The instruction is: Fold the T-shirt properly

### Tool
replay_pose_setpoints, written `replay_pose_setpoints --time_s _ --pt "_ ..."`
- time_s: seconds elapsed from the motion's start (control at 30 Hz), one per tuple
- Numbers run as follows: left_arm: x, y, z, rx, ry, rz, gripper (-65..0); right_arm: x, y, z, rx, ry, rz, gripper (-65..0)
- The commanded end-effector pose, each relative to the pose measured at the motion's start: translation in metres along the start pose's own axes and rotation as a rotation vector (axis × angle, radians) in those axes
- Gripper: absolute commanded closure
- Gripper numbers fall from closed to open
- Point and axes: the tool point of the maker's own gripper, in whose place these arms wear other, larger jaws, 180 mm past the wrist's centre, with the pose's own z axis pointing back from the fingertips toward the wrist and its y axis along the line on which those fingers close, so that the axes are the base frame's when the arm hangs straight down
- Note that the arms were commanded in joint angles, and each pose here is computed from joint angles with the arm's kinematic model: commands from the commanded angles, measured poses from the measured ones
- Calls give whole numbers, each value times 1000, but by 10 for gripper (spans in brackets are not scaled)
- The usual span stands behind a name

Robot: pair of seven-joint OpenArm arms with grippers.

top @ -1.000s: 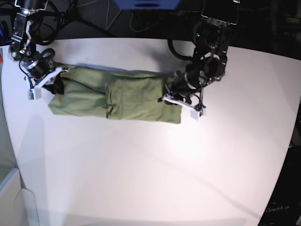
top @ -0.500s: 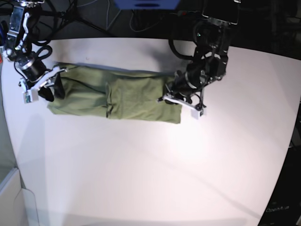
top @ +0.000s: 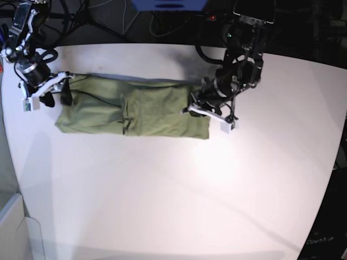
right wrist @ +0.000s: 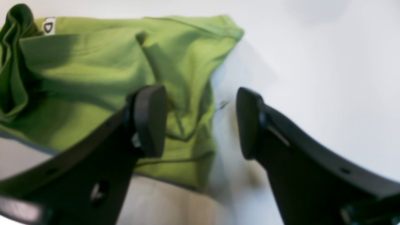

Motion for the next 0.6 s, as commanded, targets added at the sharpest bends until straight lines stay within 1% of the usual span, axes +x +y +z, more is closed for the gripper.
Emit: replay_pose_setpoints --time_s 0.0,0.33,0.4,0.57 --pt "-5 4 1 20 26 6 -16 11 -3 1 0 -41 4 -355" --pt "-12 6 4 22 33 10 -16 -14 -9 -9 -1 12 -66 -350" --pt "-9 3 6 13 23 6 -16 -12 -10 -13 3 8 -70 -350" --pt "-7 -3 8 0 18 -1 -16 -16 16 -23 86 31 -43 -348"
